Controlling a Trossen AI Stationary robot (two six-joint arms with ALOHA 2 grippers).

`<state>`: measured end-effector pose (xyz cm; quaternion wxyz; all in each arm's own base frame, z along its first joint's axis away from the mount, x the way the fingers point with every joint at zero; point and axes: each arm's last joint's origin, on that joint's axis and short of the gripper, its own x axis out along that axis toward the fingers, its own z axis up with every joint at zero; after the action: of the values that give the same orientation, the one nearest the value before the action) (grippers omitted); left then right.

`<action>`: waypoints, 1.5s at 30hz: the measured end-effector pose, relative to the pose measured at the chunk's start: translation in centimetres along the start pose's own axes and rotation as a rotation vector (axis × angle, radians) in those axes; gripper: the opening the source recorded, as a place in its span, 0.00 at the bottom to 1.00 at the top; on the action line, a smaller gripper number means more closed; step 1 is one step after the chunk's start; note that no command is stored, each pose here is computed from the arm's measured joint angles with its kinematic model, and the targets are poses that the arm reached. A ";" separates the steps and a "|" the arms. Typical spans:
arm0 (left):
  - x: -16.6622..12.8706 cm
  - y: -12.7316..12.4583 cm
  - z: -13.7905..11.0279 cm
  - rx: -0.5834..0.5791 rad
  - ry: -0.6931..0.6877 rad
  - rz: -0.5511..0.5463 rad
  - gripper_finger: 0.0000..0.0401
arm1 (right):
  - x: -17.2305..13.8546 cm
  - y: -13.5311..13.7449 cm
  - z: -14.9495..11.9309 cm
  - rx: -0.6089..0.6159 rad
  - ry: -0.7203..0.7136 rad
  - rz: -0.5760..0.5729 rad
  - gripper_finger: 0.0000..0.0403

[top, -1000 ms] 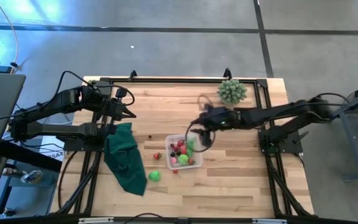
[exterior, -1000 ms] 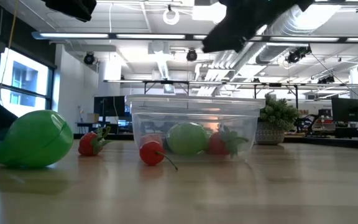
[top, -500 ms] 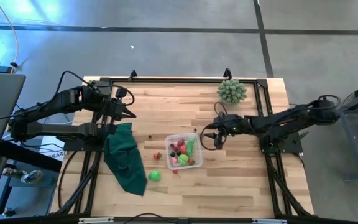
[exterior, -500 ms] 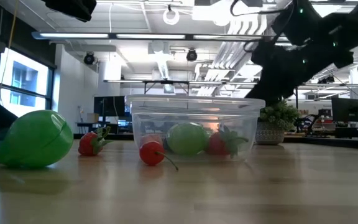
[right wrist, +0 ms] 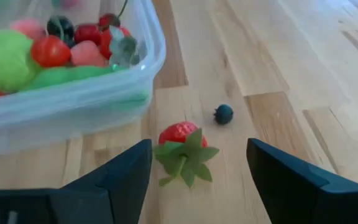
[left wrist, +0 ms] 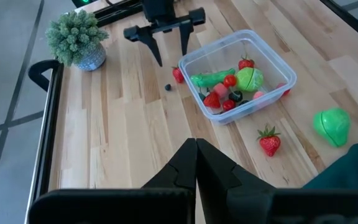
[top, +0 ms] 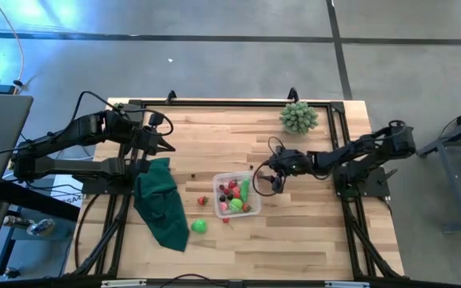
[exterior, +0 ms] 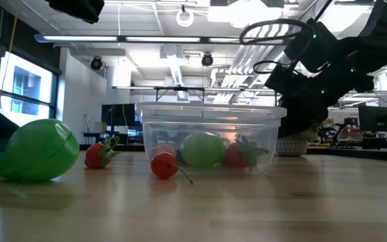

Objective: Pick and placing Produce into tupperware
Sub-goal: Put the red strawberry into the transparent bin

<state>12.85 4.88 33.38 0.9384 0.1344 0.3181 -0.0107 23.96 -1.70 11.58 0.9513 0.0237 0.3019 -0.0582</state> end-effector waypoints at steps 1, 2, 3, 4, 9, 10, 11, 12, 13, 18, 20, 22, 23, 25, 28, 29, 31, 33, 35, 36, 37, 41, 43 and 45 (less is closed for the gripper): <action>0.0 0.0 0.0 0.000 0.000 0.000 0.00 | 0.1 0.0 -0.1 -0.014 0.000 0.000 0.64; 0.0 0.0 0.0 0.000 0.000 0.000 0.00 | 0.2 0.0 -0.2 -0.022 0.005 0.000 0.64; 0.0 0.0 0.0 0.000 0.000 0.000 0.00 | 0.3 0.0 -0.3 -0.023 0.014 0.002 0.64; 0.0 0.0 0.0 0.000 0.000 0.000 0.00 | 0.4 0.0 -0.4 -0.025 0.018 0.008 0.64; 0.0 0.0 0.0 0.000 0.000 0.000 0.00 | 0.9 0.1 -0.7 -0.040 0.024 0.037 0.64; 0.0 0.0 0.0 0.000 0.000 0.000 0.00 | 0.9 0.1 -0.8 -0.044 0.028 0.042 0.64; 0.0 0.0 0.0 0.000 0.000 0.000 0.00 | 1.0 0.1 -0.8 -0.047 0.030 0.044 0.64; 0.0 0.0 0.0 0.000 0.000 0.000 0.00 | 1.1 0.2 -0.8 -0.048 0.031 0.049 0.64; 0.0 0.0 0.0 0.000 0.000 0.000 0.00 | 1.2 0.2 -0.8 -0.049 0.033 0.057 0.64; 0.0 0.0 0.0 0.000 0.000 0.000 0.00 | 1.8 0.2 -0.5 -0.085 0.034 0.063 0.64; 0.0 0.0 0.0 0.000 0.000 0.000 0.00 | 2.0 0.3 -0.5 -0.086 0.039 0.074 0.64; 0.0 0.0 0.0 0.000 0.000 0.000 0.00 | 2.3 0.3 -0.4 -0.091 0.045 0.080 0.64; 0.0 0.0 0.0 0.000 0.000 0.000 0.00 | 2.4 0.3 -0.4 -0.095 0.045 0.083 0.64; 0.0 0.0 0.0 0.000 0.000 0.000 0.00 | 2.6 0.4 -0.3 -0.104 0.046 0.085 0.64; 0.0 0.0 0.0 0.000 0.000 0.000 0.00 | 2.8 0.4 -0.2 -0.106 0.049 0.085 0.64; 0.0 0.0 0.0 0.000 0.000 0.000 0.00 | 2.9 0.4 -0.2 -0.107 0.051 0.083 0.64; 0.0 0.0 0.0 0.000 0.000 0.000 0.00 | 3.0 0.3 -0.2 -0.107 0.056 0.082 0.64; 0.0 0.0 0.0 0.000 0.000 0.000 0.00 | 3.0 0.4 -0.3 -0.107 0.063 0.082 0.64; 0.0 0.0 0.0 0.000 0.000 0.000 0.00 | 3.0 0.3 -0.3 -0.105 0.065 0.082 0.64; 0.0 0.0 0.0 0.000 0.000 0.000 0.00 | 3.0 0.3 -0.3 -0.104 0.066 0.082 0.64; 0.0 0.0 0.0 0.000 0.000 0.000 0.00 | 3.0 0.3 -0.3 -0.104 0.068 0.082 0.64; 0.0 0.0 0.0 0.000 0.000 0.000 0.00 | 3.0 0.3 -0.3 -0.099 0.072 0.078 0.64; 0.0 0.0 0.0 0.000 0.000 0.000 0.00 | 3.0 0.3 -0.4 -0.090 0.077 0.077 0.64; 0.0 0.0 0.0 0.000 0.000 0.000 0.00 | 3.0 0.2 -0.4 -0.078 0.085 0.073 0.64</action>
<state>12.85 4.88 33.37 0.9384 0.1343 0.3182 -0.0107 26.18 -1.78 9.47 0.9392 0.0002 0.3432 -0.0105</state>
